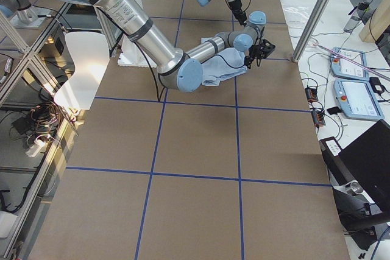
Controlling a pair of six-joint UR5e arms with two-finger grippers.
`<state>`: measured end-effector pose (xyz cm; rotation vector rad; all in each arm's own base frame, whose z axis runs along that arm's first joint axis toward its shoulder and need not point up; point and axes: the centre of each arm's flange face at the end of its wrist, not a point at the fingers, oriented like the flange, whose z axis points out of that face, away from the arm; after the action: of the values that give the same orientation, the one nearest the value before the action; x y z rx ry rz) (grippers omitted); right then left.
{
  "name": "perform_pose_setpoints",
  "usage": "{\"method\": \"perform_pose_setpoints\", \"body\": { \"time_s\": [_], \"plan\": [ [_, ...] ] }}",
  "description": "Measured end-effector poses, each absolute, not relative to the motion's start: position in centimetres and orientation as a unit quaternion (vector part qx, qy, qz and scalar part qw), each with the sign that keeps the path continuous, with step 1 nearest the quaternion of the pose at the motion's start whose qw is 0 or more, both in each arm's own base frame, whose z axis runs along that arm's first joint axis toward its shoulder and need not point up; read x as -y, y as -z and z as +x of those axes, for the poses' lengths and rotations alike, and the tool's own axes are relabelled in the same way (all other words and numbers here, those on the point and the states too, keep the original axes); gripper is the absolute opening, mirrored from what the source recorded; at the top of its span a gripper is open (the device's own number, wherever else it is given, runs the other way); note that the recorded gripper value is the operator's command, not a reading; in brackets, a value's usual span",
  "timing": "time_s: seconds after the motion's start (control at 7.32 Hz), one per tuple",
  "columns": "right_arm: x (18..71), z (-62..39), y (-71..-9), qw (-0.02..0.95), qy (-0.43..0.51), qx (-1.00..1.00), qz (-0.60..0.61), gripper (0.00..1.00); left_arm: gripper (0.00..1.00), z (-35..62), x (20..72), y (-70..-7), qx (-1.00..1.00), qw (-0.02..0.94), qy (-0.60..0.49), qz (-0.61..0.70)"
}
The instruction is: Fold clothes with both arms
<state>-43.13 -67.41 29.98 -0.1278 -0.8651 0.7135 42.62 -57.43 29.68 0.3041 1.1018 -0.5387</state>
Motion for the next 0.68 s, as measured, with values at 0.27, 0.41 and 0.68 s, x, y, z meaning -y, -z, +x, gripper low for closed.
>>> {"method": "perform_pose_setpoints", "body": {
  "time_s": [0.27, 0.41, 0.68],
  "plan": [
    [66.1, -35.0, -37.0, 0.874, -0.265, 0.406, -0.023, 1.00, 0.59, 36.1, 57.5, -32.5, -0.502, 0.833, 0.150, 0.179],
    [64.8, -30.8, -40.2, 0.888, -0.223, 0.402, -0.001, 1.00, 0.60, 31.4, 58.5, -34.9, -0.490, 0.845, 0.097, 0.191],
    [63.4, -21.5, -45.7, 0.899, -0.160, 0.406, 0.018, 1.00, 0.62, 21.3, 59.5, -40.6, -0.458, 0.861, 0.007, 0.220]
  ]
}}
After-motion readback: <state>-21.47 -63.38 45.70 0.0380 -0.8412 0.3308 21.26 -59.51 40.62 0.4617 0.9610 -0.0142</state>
